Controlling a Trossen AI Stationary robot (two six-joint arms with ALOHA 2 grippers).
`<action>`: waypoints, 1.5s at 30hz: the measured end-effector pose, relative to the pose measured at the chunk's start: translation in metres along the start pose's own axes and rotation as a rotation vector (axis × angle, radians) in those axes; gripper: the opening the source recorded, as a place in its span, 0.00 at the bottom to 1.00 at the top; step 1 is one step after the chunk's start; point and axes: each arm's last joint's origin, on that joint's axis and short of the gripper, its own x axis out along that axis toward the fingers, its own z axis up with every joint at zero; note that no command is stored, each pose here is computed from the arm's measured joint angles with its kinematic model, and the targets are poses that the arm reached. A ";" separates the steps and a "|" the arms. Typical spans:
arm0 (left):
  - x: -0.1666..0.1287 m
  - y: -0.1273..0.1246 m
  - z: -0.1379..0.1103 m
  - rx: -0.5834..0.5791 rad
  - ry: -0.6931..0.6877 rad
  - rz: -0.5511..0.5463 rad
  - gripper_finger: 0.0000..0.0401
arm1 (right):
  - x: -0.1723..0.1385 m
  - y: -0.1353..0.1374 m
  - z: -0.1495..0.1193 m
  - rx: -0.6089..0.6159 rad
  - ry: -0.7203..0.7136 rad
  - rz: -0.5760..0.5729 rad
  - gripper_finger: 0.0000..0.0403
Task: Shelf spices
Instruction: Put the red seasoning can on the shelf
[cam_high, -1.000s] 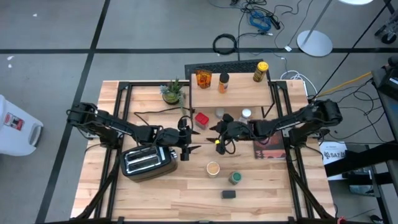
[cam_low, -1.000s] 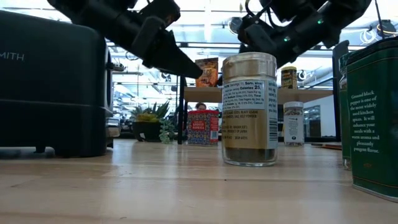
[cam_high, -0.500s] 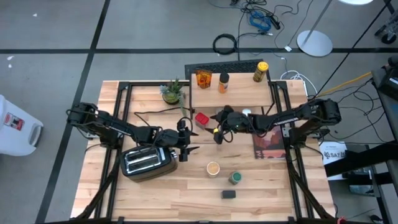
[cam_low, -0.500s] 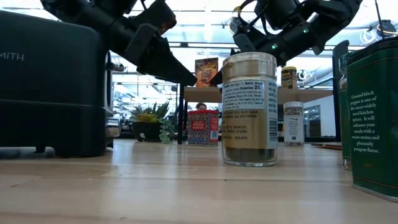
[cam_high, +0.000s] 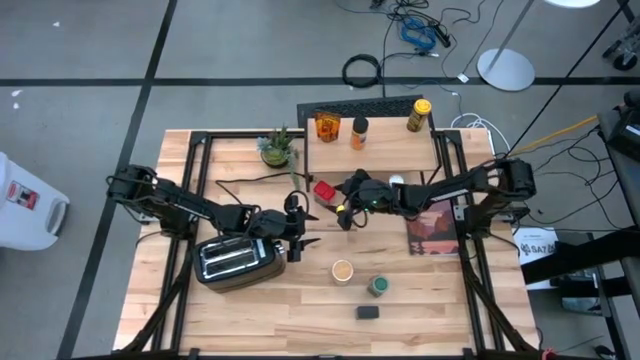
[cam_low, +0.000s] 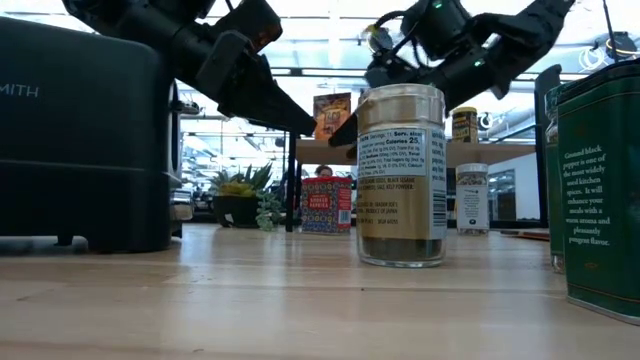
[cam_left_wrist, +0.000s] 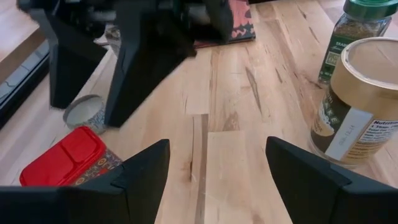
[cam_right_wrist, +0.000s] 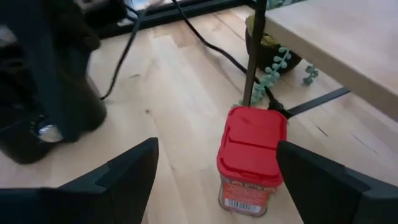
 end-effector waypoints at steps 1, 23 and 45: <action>0.000 0.000 0.000 -0.001 0.000 0.000 0.69 | 0.003 0.000 0.000 -0.008 0.008 -0.005 0.78; 0.000 -0.002 0.000 -0.024 0.001 -0.006 0.69 | 0.046 -0.005 0.014 -0.061 0.176 -0.127 0.78; -0.001 -0.004 -0.001 -0.020 0.021 -0.012 0.69 | 0.038 0.022 0.003 -0.031 0.232 -0.101 0.78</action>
